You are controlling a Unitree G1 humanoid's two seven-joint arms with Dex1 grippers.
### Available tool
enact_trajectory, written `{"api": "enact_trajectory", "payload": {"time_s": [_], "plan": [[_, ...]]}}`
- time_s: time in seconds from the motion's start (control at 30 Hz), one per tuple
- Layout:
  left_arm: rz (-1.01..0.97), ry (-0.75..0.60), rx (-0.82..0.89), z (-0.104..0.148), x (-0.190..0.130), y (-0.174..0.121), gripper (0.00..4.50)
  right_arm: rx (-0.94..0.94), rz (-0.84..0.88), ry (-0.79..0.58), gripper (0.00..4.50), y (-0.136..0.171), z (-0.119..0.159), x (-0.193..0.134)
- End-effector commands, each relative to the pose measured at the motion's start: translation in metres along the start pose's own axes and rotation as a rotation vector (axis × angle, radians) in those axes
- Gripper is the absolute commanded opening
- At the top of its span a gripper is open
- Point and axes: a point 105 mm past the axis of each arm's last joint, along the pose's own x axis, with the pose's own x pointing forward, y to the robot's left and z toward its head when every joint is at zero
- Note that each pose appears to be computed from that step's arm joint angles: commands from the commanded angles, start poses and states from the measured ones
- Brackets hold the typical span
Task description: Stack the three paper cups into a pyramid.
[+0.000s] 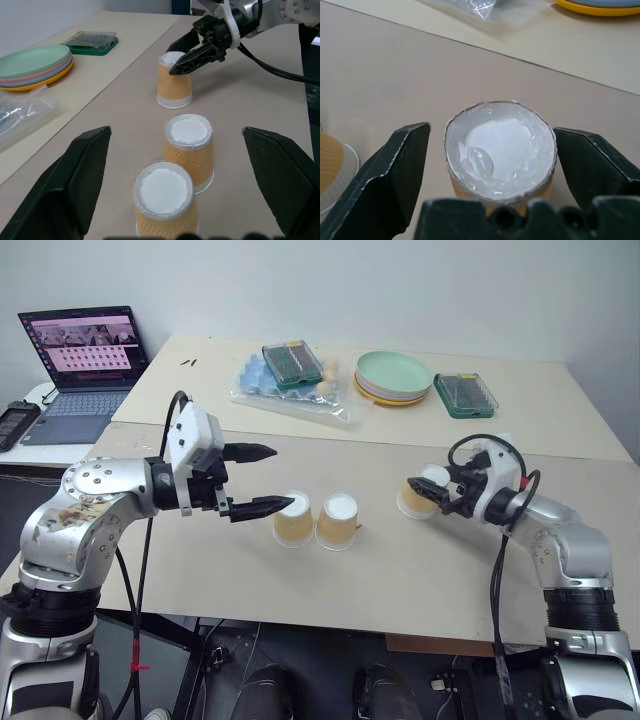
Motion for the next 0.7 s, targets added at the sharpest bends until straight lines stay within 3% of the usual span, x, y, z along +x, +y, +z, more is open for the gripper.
{"api": "enact_trajectory", "payload": {"time_s": [0.03,0.13,0.2,0.37,0.7], "plan": [[0.005,-0.022,0.058,0.014,0.0,0.001,4.48,-0.02,-0.018,-0.05,4.5,-0.004,0.012,0.002],[0.007,-0.018,0.06,0.014,0.0,0.002,4.48,-0.021,-0.018,-0.052,4.5,-0.005,0.011,0.003],[0.01,-0.022,0.059,0.014,0.0,0.002,4.5,-0.025,-0.021,-0.06,4.24,-0.006,0.013,0.002],[0.008,-0.017,0.043,0.01,-0.002,0.0,4.5,-0.047,-0.003,-0.087,2.83,-0.001,0.022,0.002],[0.1,0.053,-0.036,-0.026,-0.017,-0.004,4.5,-0.239,0.244,-0.21,2.83,0.05,0.113,0.016]]}}
